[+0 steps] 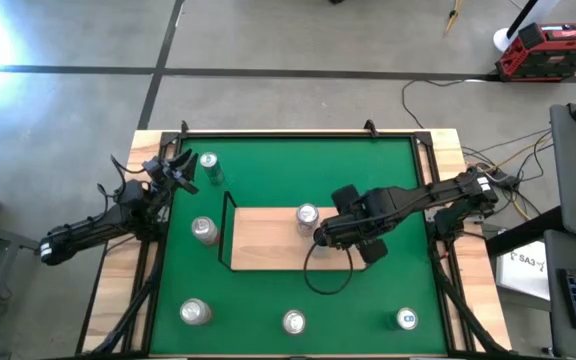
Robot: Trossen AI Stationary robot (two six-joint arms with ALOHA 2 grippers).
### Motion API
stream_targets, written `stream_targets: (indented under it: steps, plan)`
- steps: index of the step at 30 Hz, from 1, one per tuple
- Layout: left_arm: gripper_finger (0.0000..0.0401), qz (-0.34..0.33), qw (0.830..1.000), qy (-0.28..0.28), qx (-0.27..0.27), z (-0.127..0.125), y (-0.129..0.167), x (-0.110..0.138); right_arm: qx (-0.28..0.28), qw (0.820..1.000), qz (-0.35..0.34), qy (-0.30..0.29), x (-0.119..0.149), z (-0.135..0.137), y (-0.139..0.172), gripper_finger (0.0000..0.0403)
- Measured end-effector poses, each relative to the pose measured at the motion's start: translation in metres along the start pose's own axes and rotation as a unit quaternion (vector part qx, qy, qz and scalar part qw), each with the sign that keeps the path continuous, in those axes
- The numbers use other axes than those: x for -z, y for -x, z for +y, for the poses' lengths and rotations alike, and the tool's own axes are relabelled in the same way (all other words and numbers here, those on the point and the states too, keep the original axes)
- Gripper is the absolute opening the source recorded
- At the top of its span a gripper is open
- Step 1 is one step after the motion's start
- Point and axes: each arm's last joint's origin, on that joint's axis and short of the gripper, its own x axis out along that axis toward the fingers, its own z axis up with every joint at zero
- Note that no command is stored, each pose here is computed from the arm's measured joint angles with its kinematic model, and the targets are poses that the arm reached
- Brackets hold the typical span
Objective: Place canned beverage on shelf
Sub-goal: Put the white-yellow soda can on the shelf
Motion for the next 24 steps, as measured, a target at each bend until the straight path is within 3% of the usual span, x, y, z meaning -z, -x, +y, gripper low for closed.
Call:
stream_targets:
  steps: [8,24]
  plan:
    - [0.0137,0.000,1.000,0.000,0.000,0.000,0.000,0.000,0.002,0.997,0.002,0.073,0.000,-0.001,0.000,0.0259]
    - [0.0137,0.000,1.000,0.000,0.000,0.000,0.000,0.000,-0.004,0.993,0.012,0.120,0.004,-0.014,-0.011,0.0254]
